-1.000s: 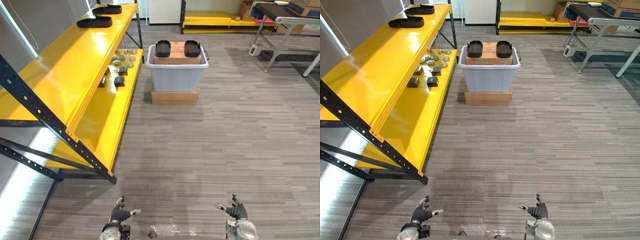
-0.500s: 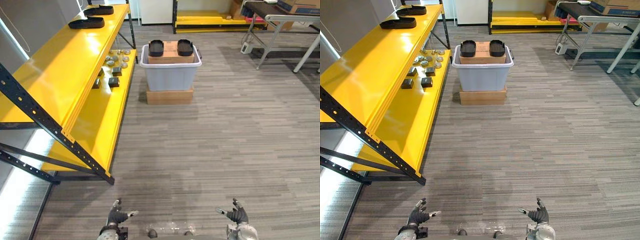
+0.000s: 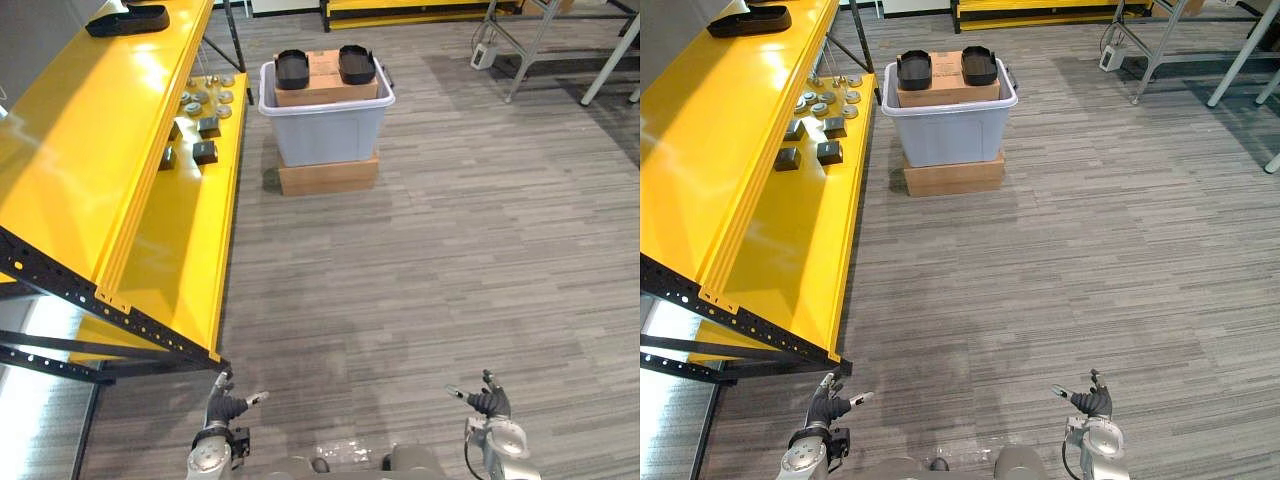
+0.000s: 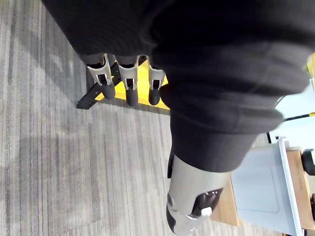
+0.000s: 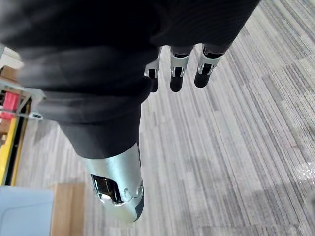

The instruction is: Walk over and take plastic housings, then place them on the shelf

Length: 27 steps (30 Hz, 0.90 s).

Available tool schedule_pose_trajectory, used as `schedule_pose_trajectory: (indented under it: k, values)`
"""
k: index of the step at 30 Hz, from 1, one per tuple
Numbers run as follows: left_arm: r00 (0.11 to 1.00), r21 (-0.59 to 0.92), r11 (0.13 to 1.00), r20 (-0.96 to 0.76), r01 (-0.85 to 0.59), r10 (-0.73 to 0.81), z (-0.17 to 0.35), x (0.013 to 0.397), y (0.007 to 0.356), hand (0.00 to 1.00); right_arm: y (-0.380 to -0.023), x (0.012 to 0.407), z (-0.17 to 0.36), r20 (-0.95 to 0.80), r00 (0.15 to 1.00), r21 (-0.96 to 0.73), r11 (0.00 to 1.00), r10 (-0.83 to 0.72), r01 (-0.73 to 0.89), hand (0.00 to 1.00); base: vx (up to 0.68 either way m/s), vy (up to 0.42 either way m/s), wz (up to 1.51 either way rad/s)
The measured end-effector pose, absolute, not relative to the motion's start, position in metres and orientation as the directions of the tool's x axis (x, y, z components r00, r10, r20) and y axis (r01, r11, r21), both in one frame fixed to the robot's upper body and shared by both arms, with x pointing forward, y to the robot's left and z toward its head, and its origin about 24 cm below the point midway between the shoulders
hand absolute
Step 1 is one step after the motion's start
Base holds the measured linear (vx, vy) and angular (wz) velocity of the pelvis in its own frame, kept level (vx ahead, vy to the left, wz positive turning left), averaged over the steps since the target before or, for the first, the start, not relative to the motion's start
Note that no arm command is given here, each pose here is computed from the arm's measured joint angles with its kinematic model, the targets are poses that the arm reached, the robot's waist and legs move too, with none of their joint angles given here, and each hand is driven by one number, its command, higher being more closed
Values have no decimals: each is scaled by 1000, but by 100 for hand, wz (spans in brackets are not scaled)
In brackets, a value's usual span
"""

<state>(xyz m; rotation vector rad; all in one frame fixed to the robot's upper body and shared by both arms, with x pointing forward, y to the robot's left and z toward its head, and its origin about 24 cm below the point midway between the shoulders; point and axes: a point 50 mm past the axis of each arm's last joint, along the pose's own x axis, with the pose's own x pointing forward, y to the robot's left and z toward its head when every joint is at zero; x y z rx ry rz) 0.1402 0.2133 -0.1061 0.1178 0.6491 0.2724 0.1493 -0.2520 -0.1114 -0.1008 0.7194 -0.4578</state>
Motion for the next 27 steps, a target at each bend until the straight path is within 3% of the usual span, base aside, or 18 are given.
schedule_pose_trajectory:
  k: [11, 16, 27]
  values:
    - [786, 161, 941, -519, -296, 336, -95, 175, 212, 0, -268, 195, -81, -494, 748, -278, 896, -442, 346, 0, 552, -75, 20]
    - [763, 146, 935, -544, -324, 349, -101, 167, 211, 0, -259, 195, -84, -496, 761, -262, 908, -418, 328, 0, 723, -247, 21]
    - [689, 128, 920, -626, -371, 365, -117, 137, 205, 0, -272, 173, -98, -559, 669, -255, 869, -490, 424, 0, 551, 40, -30]
